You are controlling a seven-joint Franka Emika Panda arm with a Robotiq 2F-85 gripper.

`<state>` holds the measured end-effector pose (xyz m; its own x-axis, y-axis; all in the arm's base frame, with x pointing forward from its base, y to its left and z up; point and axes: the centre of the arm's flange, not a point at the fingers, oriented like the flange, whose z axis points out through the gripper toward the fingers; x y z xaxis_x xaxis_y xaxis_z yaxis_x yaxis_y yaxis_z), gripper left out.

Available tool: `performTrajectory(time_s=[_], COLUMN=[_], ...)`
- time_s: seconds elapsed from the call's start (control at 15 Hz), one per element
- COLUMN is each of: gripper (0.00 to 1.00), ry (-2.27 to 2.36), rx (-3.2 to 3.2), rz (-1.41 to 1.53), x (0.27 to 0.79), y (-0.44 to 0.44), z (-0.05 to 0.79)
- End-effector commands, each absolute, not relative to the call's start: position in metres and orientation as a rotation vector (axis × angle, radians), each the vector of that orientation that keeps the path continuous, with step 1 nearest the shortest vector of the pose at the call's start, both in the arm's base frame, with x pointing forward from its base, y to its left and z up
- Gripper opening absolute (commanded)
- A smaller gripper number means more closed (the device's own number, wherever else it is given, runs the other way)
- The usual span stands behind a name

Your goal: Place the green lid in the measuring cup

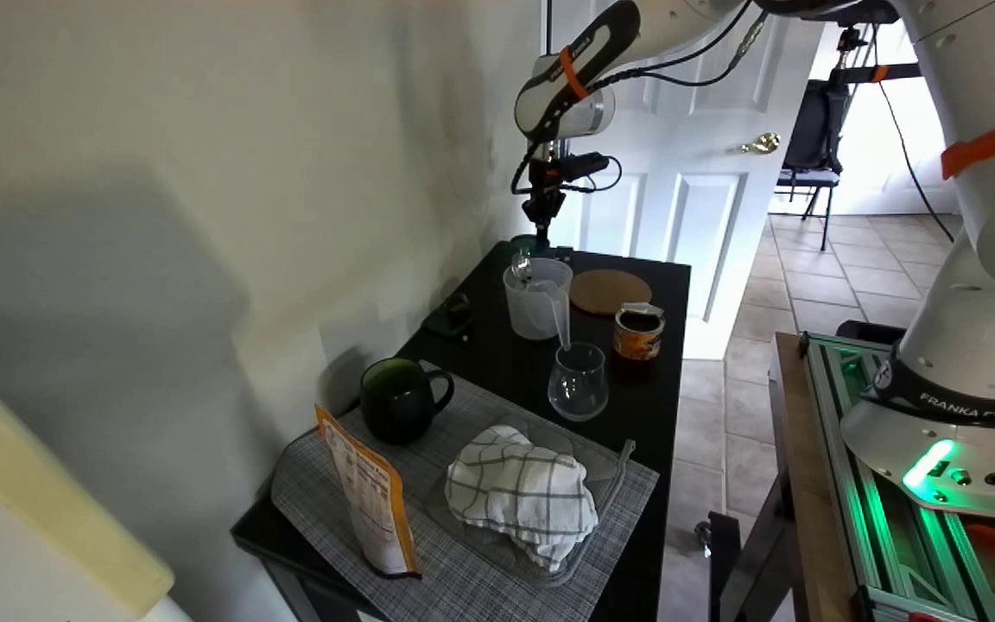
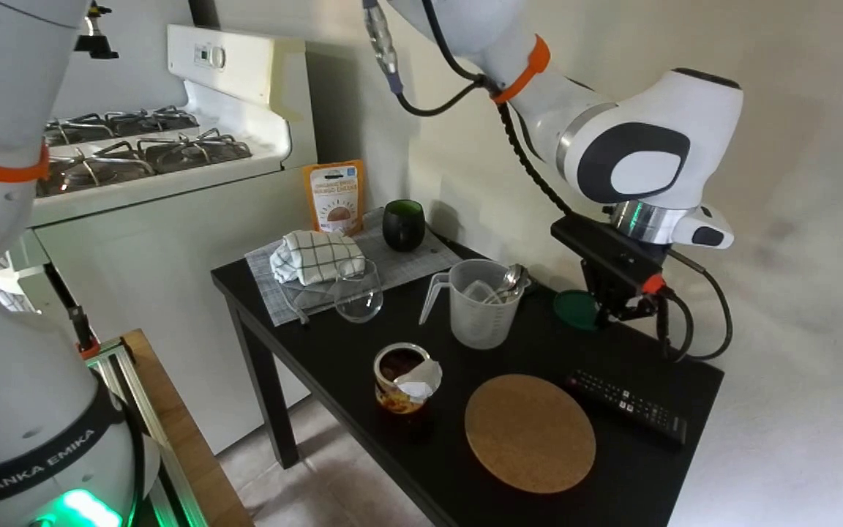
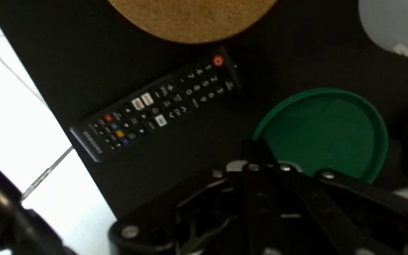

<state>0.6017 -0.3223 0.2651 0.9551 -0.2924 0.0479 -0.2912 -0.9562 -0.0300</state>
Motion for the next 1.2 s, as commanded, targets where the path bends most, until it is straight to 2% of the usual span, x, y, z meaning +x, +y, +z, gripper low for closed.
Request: performTrajectory(time_s=[0.0, 0.6, 1.13], gripper=[0.00, 0.00, 0.00], ry=[0.557, 0.629, 0.449], rx=[-3.189, -3.451, -3.612], rz=[-0.154, -0.385, -0.358], x=[0.528, 0.474, 0.487], y=[-0.293, -0.202, -0.121], z=[0.296, 0.350, 0.356])
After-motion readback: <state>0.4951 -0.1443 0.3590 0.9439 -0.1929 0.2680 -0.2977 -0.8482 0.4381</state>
